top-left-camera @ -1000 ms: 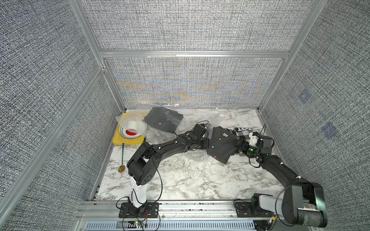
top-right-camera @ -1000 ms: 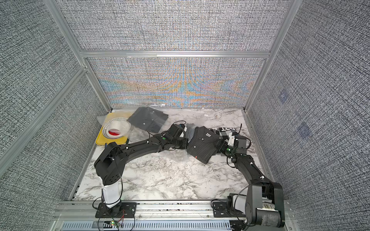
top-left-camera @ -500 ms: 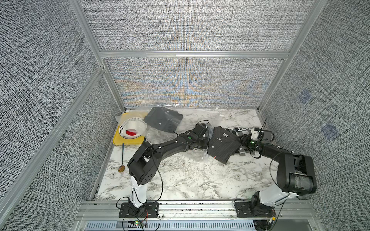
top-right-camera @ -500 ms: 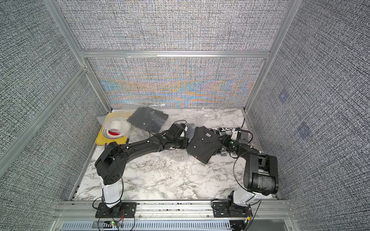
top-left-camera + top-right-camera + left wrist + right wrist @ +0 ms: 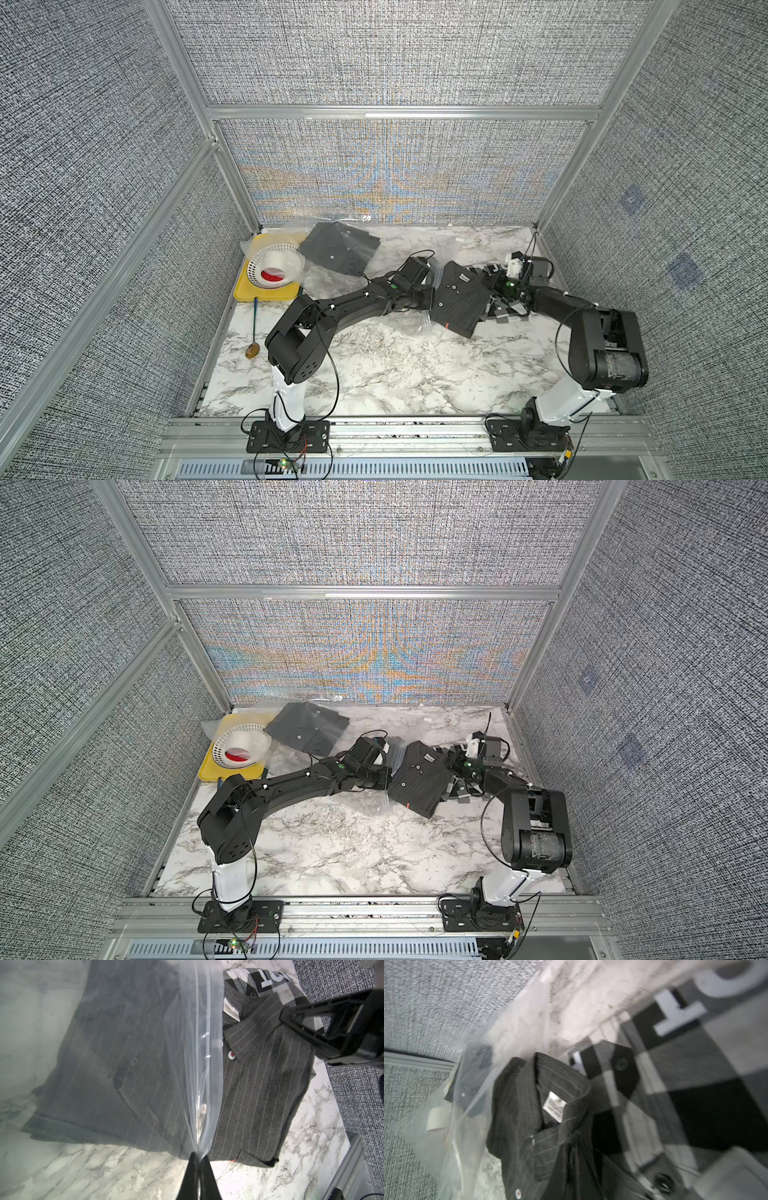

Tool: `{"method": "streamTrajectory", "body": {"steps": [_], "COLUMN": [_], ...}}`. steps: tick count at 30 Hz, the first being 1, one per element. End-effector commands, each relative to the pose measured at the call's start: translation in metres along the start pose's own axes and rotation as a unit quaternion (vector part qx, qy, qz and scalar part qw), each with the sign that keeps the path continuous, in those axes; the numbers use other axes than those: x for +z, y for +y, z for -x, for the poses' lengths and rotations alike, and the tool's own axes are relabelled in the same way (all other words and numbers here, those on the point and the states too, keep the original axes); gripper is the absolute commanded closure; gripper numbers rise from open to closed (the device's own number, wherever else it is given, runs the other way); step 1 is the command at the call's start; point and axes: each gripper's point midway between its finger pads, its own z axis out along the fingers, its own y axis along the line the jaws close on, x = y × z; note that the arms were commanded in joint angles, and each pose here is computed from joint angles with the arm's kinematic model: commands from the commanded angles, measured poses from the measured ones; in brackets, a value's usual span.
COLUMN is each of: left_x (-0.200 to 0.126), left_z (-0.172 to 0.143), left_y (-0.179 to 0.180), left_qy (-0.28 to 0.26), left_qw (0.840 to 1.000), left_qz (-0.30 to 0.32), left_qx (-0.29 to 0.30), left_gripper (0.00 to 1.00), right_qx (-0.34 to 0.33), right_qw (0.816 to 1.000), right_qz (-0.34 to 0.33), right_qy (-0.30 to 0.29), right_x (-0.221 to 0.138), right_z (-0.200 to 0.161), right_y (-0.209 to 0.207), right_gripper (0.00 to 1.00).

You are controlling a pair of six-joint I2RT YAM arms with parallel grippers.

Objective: Place the folded shirt into the vacuum bag
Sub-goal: Adjust the vacuum bag at the center of the board.

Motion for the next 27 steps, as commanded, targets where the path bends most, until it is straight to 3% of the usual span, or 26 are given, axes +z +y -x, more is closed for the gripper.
{"method": "streamTrajectory", "body": {"steps": [1, 5, 9, 13, 17, 20, 23, 25, 27], "left_x": [-0.003, -0.007, -0.010, -0.010, -0.012, -0.014, -0.018, -0.021, -0.021], "left_z": [0.002, 0.003, 0.002, 0.000, 0.000, 0.002, 0.006, 0.009, 0.010], "left_y": [-0.003, -0.002, -0.003, -0.003, -0.002, 0.000, -0.001, -0.004, -0.003], "left_qy": [-0.005, -0.010, -0.013, -0.012, -0.016, -0.020, -0.031, -0.034, -0.034], "left_qw": [1.000, 1.000, 1.000, 1.000, 1.000, 1.000, 1.000, 0.999, 0.999], "left_qz": [-0.006, -0.006, -0.008, -0.009, -0.004, 0.002, -0.001, -0.003, -0.003], "left_qx": [0.007, 0.008, 0.007, 0.007, 0.006, 0.005, 0.003, 0.004, 0.003], "left_gripper": [1.00, 1.00, 1.00, 1.00, 1.00, 1.00, 1.00, 1.00, 1.00], "right_qx": [-0.042, -0.066, -0.039, -0.012, -0.007, -0.020, -0.039, -0.052, -0.061], "right_qw": [0.999, 0.996, 0.999, 0.999, 0.997, 0.995, 0.988, 0.981, 0.977], "right_qz": [0.022, 0.048, 0.032, -0.031, -0.071, -0.098, -0.146, -0.184, -0.198], "right_qy": [-0.006, -0.025, -0.020, 0.003, 0.003, -0.010, -0.026, -0.037, -0.047], "right_x": [0.006, 0.012, 0.034, 0.055, 0.043, 0.024, 0.002, -0.014, -0.025], "right_z": [0.009, 0.020, 0.021, 0.012, 0.005, 0.007, 0.010, 0.012, 0.015], "right_y": [0.029, 0.056, 0.032, -0.008, -0.019, -0.016, -0.019, -0.024, -0.023], "right_gripper": [0.99, 1.00, 1.00, 1.00, 0.99, 0.84, 0.54, 0.28, 0.20]}}
